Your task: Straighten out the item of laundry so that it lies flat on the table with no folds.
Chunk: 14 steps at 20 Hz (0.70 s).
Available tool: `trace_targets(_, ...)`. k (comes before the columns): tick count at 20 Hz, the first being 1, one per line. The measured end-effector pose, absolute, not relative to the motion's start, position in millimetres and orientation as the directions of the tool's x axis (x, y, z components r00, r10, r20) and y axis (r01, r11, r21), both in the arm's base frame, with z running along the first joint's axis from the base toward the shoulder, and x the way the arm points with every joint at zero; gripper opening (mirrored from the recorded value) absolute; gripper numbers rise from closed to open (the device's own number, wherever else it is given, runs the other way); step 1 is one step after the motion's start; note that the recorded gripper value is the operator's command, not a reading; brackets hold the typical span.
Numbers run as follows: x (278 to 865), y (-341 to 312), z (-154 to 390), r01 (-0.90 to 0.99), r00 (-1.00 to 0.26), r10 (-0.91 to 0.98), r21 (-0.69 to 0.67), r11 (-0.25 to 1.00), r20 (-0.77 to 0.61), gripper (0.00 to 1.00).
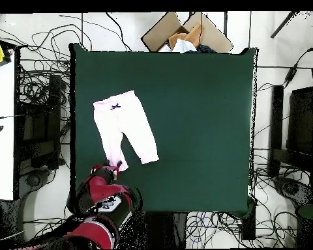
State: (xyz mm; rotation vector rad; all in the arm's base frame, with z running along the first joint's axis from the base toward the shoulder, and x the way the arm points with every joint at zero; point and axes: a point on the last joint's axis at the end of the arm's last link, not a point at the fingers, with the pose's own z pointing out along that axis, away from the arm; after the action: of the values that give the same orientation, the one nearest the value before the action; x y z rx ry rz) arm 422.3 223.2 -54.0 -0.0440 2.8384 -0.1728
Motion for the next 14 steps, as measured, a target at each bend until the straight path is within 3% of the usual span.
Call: trace_targets(14,415.8,219.7,-49.5,-0.03,-0.949,-0.085,-0.181,0.983,-0.303,1.0)
